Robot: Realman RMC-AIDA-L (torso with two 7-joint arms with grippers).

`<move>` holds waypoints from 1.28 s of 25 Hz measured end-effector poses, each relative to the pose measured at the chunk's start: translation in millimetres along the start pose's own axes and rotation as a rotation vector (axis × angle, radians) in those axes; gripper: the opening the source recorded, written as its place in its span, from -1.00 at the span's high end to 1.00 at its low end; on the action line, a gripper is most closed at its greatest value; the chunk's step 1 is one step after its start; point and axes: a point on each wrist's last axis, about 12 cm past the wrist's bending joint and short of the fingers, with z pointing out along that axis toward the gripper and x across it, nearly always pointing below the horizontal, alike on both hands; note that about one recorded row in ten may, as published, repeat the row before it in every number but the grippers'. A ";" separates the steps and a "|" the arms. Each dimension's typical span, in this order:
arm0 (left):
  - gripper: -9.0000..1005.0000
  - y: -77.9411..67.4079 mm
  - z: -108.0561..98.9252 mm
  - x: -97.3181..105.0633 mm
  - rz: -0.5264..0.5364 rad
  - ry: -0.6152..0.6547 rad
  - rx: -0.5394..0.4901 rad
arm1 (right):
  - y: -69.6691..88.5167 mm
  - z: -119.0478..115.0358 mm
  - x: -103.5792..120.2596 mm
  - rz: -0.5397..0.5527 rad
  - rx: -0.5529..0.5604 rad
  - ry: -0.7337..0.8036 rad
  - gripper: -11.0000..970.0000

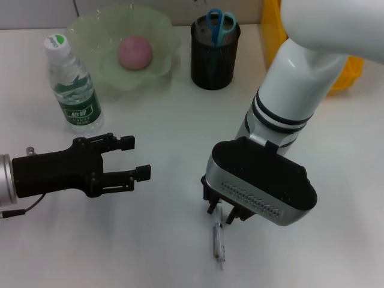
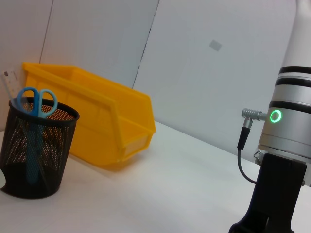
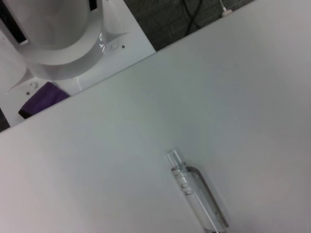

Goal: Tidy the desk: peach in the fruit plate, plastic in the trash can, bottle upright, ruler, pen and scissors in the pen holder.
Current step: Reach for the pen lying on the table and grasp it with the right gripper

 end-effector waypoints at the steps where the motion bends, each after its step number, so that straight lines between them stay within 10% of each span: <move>1: -0.65 0.0 0.0 0.0 0.000 0.000 0.000 | 0.0 0.0 0.0 0.000 0.000 0.000 0.19; 32: -0.65 -0.8 -1.9 1.9 -0.008 -0.010 -0.010 | -6.2 4.4 -5.6 -0.122 0.000 0.042 0.52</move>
